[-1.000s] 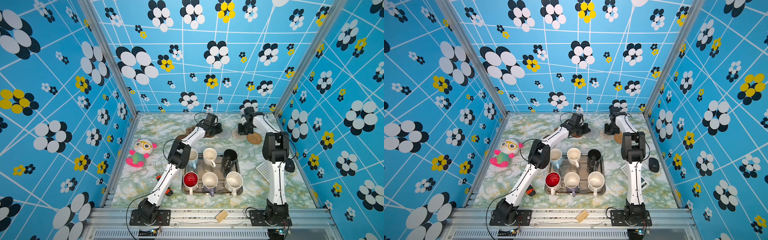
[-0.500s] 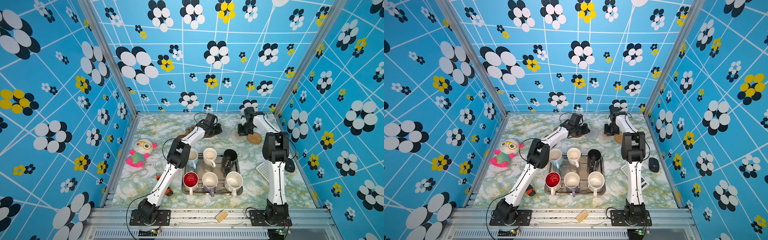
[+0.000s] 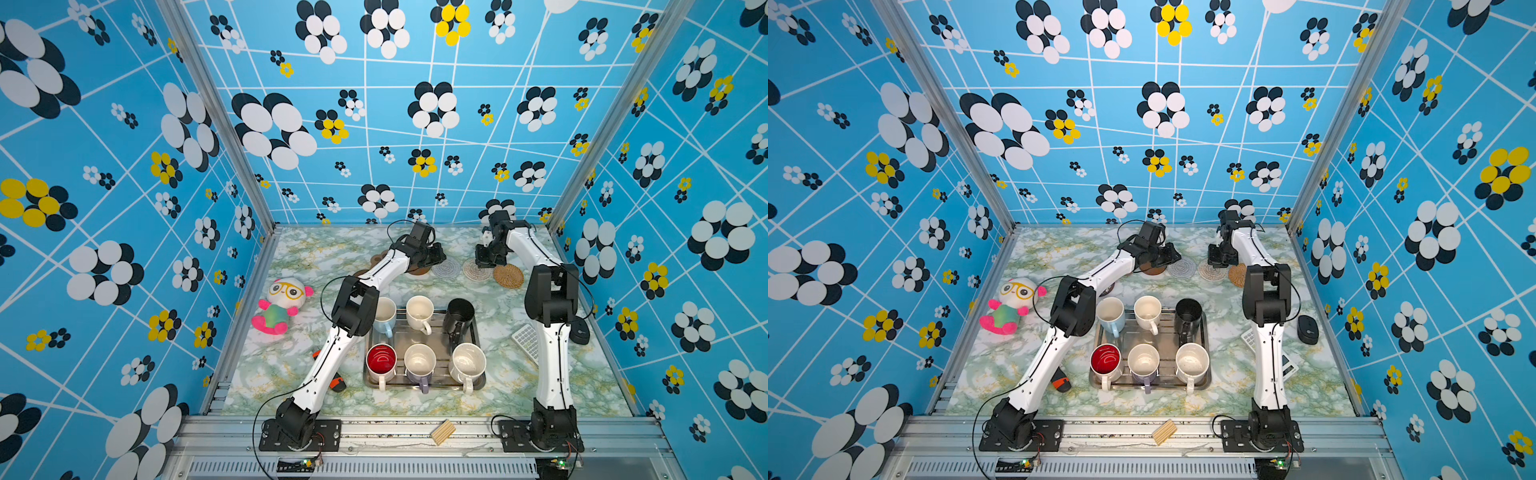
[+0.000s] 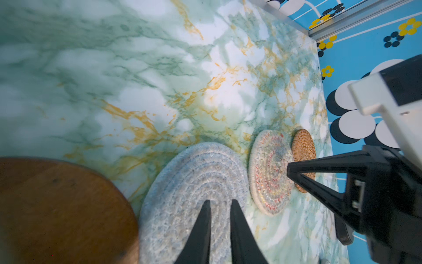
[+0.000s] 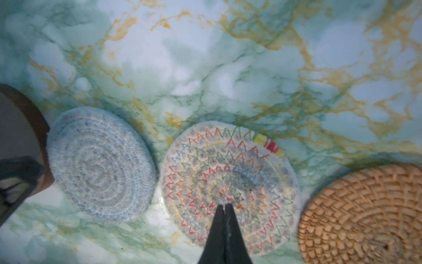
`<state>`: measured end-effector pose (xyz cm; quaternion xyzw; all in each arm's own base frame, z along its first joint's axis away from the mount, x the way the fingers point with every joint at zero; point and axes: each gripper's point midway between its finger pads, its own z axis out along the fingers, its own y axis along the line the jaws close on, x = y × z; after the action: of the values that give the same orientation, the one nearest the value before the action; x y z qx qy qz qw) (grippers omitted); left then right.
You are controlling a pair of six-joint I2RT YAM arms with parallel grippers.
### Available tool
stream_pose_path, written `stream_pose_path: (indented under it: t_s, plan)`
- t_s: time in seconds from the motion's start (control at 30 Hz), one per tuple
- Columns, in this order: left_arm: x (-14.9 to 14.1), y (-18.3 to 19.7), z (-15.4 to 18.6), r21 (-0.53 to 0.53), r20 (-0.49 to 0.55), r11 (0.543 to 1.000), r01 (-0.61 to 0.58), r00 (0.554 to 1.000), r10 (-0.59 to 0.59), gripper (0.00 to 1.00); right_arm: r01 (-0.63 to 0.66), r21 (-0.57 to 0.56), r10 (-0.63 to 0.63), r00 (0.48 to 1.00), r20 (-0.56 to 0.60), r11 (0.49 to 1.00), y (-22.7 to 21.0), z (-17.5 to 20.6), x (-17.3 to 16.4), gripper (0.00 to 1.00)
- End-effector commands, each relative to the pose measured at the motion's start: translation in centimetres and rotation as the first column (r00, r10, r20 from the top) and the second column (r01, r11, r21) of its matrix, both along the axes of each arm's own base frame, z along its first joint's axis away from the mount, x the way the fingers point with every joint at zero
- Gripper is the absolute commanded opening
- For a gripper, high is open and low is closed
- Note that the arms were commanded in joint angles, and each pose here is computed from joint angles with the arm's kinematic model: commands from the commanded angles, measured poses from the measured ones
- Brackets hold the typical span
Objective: Place cups on coasters
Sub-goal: Move the coaster to the top-center of the table, then move the coaster to the top-right of the table.
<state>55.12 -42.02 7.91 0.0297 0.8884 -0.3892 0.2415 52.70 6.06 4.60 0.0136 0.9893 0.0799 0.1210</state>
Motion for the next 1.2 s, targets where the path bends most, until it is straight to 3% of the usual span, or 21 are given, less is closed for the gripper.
stream_pose_path:
  t_s: [0.0,0.2,0.33,0.5,0.67,0.9,1.17]
  plan:
    - [-0.2,0.7,7.1,-0.012,0.124,0.999,0.031,0.992,-0.03,0.19,0.011,-0.037,-0.009,0.998,0.056,0.999,-1.3,4.5,-0.5,0.0]
    - [-1.2,2.9,12.4,0.003,0.225,1.0,0.031,0.974,-0.031,0.19,0.074,-0.07,-0.068,0.995,0.079,0.995,-4.8,5.8,-1.5,0.0]
    - [-2.1,5.6,14.0,0.045,0.225,0.999,0.012,0.974,-0.021,0.19,0.129,-0.085,-0.124,0.991,0.057,0.988,-7.3,5.0,-2.3,0.0]
    - [-3.6,10.4,13.5,0.189,0.186,0.981,-0.054,0.982,0.018,0.16,0.203,-0.084,-0.201,0.979,0.032,0.976,-9.9,3.3,-3.0,0.0]
    - [-5.6,15.8,12.5,0.347,0.176,0.927,-0.145,0.98,0.088,0.14,0.247,-0.088,-0.248,0.969,0.003,0.965,-11.5,1.5,-3.2,0.0]
    - [-8.6,21.3,12.0,0.42,0.158,0.879,-0.227,0.972,0.175,0.13,0.266,-0.047,-0.268,0.963,-0.043,0.963,-11.3,-1.2,-3.1,0.0]
    - [-11.1,24.6,11.4,0.494,0.14,0.831,-0.254,0.967,0.213,0.13,0.273,-0.037,-0.274,0.96,-0.06,0.961,-11.2,-2.6,-2.7,0.0]
